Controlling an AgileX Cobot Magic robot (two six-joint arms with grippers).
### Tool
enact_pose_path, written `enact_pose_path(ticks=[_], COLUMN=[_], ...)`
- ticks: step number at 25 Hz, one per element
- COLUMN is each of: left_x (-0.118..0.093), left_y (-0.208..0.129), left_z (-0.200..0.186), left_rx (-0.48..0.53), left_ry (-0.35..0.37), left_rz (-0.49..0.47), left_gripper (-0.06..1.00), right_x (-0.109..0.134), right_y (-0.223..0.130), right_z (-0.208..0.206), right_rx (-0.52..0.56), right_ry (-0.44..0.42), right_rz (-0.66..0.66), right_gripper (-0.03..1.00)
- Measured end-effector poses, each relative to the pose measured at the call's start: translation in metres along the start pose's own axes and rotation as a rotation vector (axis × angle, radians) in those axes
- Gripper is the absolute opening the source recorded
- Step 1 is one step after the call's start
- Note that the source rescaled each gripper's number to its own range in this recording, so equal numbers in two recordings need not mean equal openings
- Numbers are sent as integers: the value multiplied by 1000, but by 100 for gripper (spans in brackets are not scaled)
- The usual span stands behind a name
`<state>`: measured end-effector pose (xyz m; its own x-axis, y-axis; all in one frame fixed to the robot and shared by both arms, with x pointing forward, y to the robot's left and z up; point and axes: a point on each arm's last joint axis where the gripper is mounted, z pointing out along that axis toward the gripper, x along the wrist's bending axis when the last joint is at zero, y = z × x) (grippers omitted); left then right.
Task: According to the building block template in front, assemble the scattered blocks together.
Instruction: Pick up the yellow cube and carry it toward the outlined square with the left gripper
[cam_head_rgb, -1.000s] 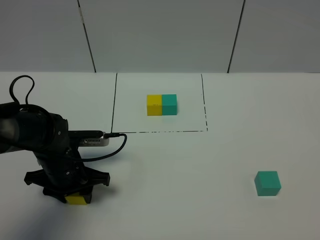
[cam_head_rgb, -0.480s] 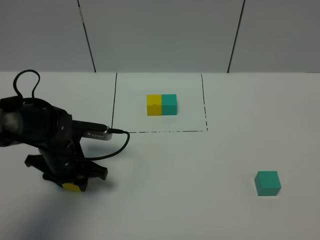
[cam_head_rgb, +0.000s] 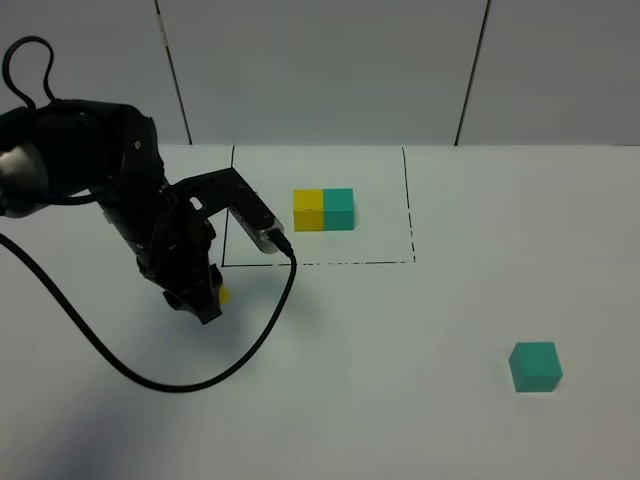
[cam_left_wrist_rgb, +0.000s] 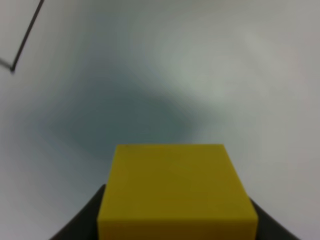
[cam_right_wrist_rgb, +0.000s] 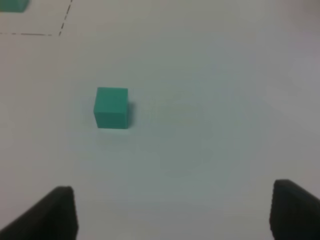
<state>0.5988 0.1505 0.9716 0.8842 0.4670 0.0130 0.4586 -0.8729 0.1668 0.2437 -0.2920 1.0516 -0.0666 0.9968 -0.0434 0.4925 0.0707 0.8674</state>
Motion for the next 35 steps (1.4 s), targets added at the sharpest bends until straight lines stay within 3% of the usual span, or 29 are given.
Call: enact_pose_path(ticks=[5,13,23,35], left_x=[-14,-42,-55,-55], left_y=[34,80,120,130], left_z=[0,51,88,99], left_rx=[5,180,170,103], left_ry=[-1,10,12,6], left_rz=[245,484,570,597], left_gripper=[0,0,0,0], right_x=[0,0,0,0], right_y=[0,0,0,0], right_z=[0,0,0,0], right_rx=[0,0,0,0], right_ry=[0,0,0,0], right_rz=[0,-1,-1,0], right_gripper=[59,59,59,59])
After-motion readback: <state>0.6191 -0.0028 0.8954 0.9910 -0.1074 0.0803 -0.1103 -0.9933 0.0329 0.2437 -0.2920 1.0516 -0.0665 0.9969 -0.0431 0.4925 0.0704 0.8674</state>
